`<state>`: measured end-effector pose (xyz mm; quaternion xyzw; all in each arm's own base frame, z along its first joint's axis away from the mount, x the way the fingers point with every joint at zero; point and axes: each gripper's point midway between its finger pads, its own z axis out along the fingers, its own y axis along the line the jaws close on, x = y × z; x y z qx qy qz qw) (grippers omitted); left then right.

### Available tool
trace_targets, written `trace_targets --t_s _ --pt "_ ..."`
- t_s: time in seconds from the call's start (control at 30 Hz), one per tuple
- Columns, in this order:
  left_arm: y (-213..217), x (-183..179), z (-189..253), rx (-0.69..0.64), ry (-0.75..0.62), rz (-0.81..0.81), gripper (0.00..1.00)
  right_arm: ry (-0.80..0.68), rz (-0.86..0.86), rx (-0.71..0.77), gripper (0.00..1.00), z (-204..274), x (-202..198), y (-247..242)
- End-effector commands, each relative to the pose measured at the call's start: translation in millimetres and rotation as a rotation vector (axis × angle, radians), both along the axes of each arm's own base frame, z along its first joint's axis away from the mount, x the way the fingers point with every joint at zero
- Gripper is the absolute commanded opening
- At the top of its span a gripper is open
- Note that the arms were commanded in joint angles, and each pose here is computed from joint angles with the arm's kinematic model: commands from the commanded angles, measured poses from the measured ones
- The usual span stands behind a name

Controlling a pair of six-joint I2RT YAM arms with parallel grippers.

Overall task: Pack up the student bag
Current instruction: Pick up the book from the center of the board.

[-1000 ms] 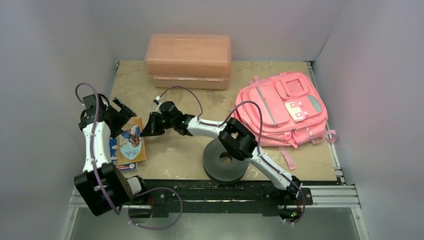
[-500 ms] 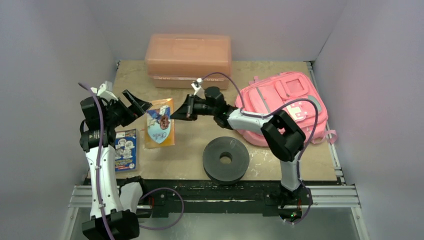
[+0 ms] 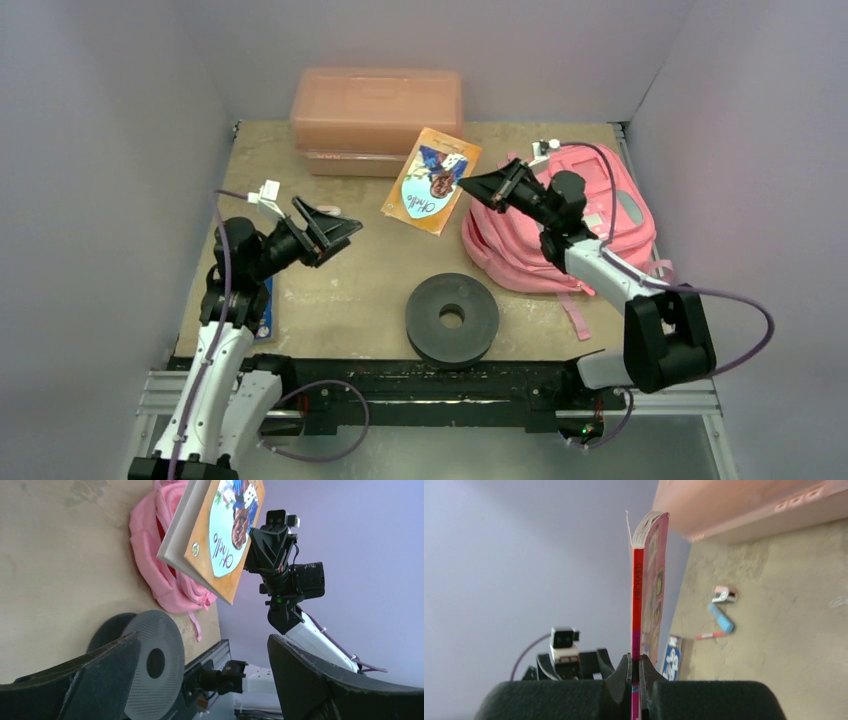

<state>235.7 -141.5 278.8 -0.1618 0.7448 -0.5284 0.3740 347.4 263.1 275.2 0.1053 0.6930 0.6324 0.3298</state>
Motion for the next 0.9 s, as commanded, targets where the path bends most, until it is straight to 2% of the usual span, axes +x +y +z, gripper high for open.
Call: trace_targets --t_s 0.0,0.13,0.27,0.37,0.53,0.63,0.73,0.83,0.87 --pt "-32 11 35 -0.139 -0.119 0.020 0.98 -0.029 -0.062 0.116 0.00 31 -10 -35" --pt "-78 18 37 -0.178 -0.126 -0.035 0.97 -0.010 -0.076 0.202 0.00 44 -16 -43" --pt "-116 23 53 -0.243 -0.181 -0.077 0.93 0.024 -0.031 0.334 0.00 56 -24 -44" --pt "-133 31 59 -0.294 -0.197 -0.070 0.85 0.035 -0.028 0.403 0.00 58 -30 -48" --pt "-143 50 68 -0.372 -0.220 0.014 0.73 0.073 -0.050 0.407 0.00 46 -35 -52" --pt "-151 55 75 -0.400 -0.250 0.035 0.60 0.083 -0.074 0.392 0.00 38 -39 -55" --pt "-151 61 66 -0.398 -0.210 0.086 0.48 0.084 -0.086 0.391 0.00 37 -42 -57" --pt "-153 62 61 -0.372 -0.195 0.083 0.28 0.059 -0.095 0.323 0.00 37 -43 -56" --pt "-152 61 56 -0.354 -0.185 0.084 0.19 0.048 -0.105 0.274 0.00 34 -42 -55"
